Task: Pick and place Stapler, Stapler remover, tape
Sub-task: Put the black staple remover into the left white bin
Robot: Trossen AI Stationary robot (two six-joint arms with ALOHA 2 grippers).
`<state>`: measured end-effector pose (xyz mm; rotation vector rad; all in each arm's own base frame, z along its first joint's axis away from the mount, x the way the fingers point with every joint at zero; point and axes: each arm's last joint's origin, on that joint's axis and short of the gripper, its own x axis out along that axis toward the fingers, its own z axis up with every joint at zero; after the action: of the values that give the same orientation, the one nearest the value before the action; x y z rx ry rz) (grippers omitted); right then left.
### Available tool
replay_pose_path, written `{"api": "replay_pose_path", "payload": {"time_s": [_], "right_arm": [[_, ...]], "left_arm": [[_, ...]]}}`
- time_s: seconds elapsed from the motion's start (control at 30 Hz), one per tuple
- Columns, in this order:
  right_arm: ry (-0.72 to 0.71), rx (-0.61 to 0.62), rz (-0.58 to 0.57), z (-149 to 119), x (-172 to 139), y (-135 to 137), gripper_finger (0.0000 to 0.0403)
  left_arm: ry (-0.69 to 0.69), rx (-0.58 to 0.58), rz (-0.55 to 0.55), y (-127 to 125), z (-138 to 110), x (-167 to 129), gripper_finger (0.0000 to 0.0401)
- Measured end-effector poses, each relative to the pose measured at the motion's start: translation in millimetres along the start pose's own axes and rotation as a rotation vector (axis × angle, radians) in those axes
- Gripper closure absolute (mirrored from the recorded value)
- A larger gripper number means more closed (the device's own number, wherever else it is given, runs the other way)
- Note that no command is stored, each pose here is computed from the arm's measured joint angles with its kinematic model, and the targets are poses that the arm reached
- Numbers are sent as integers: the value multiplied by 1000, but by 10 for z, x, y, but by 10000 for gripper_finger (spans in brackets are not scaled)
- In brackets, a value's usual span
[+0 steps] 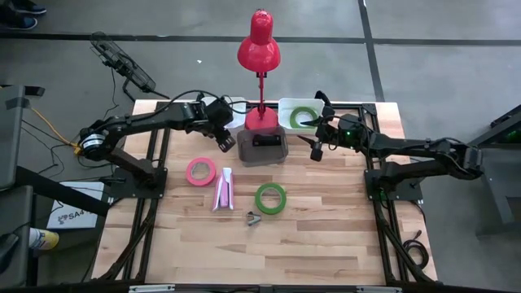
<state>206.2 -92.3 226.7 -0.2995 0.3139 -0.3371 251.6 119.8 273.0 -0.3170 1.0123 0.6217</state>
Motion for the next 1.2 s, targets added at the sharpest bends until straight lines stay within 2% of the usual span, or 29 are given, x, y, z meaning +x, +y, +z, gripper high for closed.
{"api": "replay_pose_path", "payload": {"time_s": [0.23,0.43,0.77,0.87,1.07,1.2], "right_arm": [[1,1,1,-1,0,0,188],[2,-1,2,-3,0,1,188],[21,7,10,-20,0,10,188],[29,8,14,-29,0,13,189],[33,7,35,-37,-1,22,190],[24,9,63,-34,-1,31,190]], "left_arm": [[35,27,2,4,-34,-1,242],[52,68,-16,-91,-71,-10,242],[98,194,-62,-417,-294,39,242],[117,231,-105,-519,-368,47,242],[102,289,-190,-717,-437,14,242],[73,326,-204,-830,-467,-19,242]]}}
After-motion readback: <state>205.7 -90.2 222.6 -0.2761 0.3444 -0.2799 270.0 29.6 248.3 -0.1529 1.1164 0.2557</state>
